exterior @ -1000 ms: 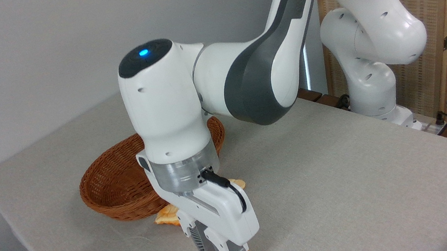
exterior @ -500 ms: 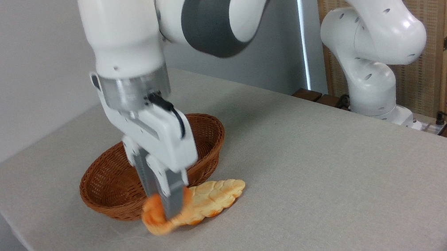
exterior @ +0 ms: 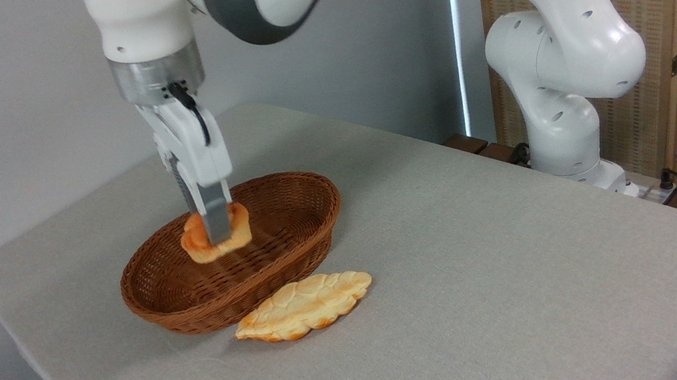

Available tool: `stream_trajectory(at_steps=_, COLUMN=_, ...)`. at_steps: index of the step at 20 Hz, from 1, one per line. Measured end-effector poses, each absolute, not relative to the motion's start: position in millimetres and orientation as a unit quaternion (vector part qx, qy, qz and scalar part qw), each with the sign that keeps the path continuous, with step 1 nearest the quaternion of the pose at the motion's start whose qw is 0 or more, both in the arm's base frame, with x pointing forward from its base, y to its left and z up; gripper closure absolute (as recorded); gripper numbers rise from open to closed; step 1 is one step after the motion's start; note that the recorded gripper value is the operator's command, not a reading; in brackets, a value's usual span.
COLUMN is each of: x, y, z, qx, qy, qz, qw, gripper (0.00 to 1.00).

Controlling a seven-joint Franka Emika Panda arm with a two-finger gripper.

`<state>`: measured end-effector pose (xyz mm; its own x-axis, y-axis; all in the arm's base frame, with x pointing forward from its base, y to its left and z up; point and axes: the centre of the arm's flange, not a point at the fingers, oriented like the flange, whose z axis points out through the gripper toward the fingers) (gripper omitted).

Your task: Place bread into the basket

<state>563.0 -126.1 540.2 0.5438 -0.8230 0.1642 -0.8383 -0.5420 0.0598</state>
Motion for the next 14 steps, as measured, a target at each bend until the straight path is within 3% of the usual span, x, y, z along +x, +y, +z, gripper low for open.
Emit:
stream_trajectory(at_steps=1, x=559.3, y=-141.5, z=540.2, qx=0.874, qy=-0.478, qz=0.057, qw=0.067, gripper=0.39)
stream_trajectory(at_steps=2, x=556.0, y=-153.9, z=540.1, qx=0.872, qy=-0.482, qz=0.055, qw=0.068, gripper=0.01)
stream_trajectory(at_steps=5, x=550.4, y=-172.9, z=538.2, qx=0.87, qy=-0.487, qz=0.051, qw=0.067, gripper=0.0)
stream_trajectory(at_steps=8, x=551.4, y=-171.8, z=535.2, qx=0.869, qy=-0.49, qz=0.045, qw=0.055, gripper=0.0)
stream_trajectory(at_steps=14, x=552.8, y=-170.1, z=528.7, qx=0.869, qy=-0.49, qz=0.039, qw=0.054, gripper=0.0)
